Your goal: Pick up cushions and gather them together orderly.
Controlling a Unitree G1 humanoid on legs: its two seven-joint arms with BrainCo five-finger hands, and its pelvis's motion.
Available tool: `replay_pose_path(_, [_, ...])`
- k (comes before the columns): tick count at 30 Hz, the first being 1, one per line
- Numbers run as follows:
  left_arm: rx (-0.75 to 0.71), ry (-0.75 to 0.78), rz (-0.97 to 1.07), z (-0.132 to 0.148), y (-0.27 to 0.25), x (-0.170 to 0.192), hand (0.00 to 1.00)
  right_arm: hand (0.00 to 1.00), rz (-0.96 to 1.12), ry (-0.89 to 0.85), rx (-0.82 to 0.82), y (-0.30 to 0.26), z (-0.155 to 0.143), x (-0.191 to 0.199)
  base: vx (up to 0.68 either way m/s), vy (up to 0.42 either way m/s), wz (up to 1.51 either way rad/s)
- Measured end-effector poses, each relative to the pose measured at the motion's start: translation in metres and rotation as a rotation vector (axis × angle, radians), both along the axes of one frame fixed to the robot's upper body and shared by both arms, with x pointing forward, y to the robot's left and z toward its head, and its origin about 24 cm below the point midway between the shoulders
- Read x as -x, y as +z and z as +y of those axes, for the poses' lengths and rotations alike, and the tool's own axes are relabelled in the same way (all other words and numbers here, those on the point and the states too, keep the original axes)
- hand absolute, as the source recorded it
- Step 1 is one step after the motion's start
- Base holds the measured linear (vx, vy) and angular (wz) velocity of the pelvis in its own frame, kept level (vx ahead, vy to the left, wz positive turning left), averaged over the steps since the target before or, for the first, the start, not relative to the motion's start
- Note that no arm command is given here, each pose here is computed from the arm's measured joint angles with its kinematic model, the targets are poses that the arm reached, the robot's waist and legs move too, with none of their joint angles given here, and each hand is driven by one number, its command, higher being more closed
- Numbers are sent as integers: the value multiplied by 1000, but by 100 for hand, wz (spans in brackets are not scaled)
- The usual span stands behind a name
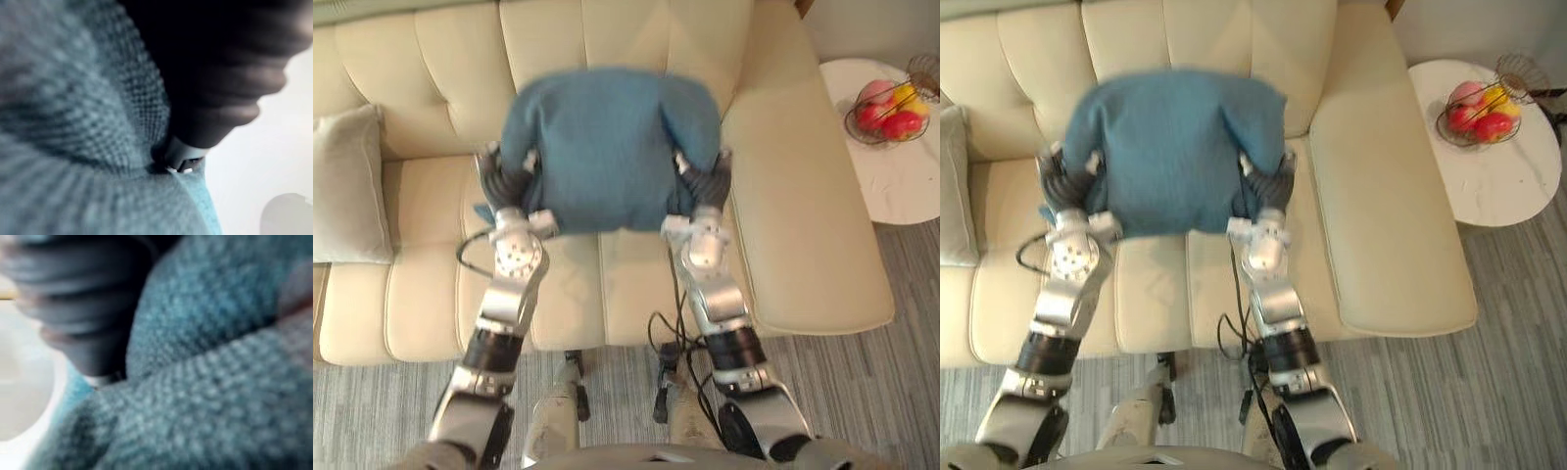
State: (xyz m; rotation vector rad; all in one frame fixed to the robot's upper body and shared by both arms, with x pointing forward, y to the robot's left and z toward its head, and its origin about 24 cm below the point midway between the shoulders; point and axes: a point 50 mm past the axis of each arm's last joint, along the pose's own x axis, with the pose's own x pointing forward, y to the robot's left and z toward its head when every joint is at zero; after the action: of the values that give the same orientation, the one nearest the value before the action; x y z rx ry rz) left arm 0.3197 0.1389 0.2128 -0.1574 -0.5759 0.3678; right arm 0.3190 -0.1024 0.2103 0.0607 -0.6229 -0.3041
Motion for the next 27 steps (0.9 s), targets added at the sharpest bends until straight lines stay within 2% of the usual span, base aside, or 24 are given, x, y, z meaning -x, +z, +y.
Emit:
replay_pose_path(3, [-25,30,-216,-5,58,2,100,100,-164,-81,-2,45,3,1,-20,-14,6])
replay_pose_path(8, [-40,35,-348,-14,101,-1,100,100,-278,-144,-31,77,0,5,4,-30,13])
replay_pose_path(9, [-48,40,-351,-14,104,-3,100,0,-289,-149,-35,81,-1,5,-21,-67,3])
replay_pose_path(10, [-63,54,-353,-12,113,-8,0,0,-309,-162,-31,92,-1,2,-29,-47,-2])
replay_pose_path(17, [-27,29,-222,-20,103,-33,0,0,-167,-186,-11,103,-17,-38,-25,-34,0])
replay_pose_path(27, [23,-38,-16,-16,60,-57,0,0,-75,-85,-2,111,-28,-55,-51,32,-5])
